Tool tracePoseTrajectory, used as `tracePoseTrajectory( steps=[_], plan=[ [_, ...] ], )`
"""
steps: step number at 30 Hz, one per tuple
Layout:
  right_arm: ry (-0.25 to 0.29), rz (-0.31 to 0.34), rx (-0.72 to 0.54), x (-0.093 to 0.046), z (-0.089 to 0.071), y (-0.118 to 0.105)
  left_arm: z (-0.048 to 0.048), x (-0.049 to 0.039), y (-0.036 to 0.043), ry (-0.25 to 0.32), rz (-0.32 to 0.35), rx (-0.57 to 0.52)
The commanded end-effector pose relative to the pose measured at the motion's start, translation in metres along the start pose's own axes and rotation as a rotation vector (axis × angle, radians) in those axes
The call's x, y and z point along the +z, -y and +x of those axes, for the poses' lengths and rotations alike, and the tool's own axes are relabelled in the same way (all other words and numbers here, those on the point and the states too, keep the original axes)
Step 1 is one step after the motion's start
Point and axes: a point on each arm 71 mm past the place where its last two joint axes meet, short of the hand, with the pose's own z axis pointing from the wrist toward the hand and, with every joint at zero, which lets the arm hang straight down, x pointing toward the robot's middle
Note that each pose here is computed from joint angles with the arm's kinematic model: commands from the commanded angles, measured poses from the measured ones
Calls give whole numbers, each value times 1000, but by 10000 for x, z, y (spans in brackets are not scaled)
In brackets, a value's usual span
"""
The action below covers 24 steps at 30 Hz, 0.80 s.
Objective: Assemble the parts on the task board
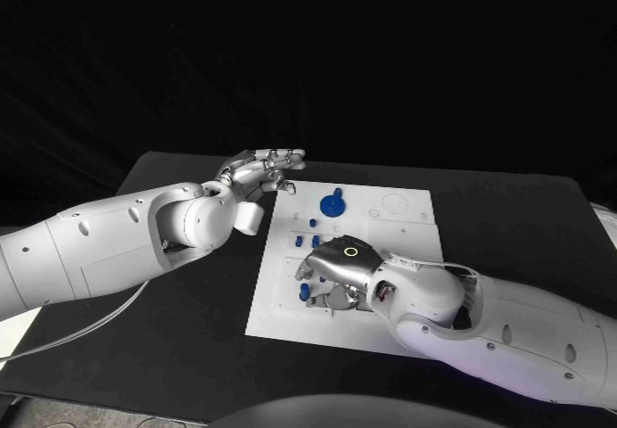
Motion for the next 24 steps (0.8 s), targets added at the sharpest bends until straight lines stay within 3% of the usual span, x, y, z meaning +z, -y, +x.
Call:
tracePoseTrajectory(
  steps=[1, 6, 11, 18, 24],
  plan=[
    [92, -2, 36, -81, -81, 23, 16, -1, 6, -18, 3, -6],
    [155, 38, 78, -307, -220, 159, 5, -7, 8, -15, 3, -5],
    [189, 167, 182, -670, -408, 467, -8, -17, 12, -13, 2, -5],
    [125, 453, 302, -1234, -420, 903, -7, -34, 15, -11, 3, -4],
    [59, 613, 320, -1519, -263, 1035, -5, -38, 15, -11, 4, -4]
  ],
)
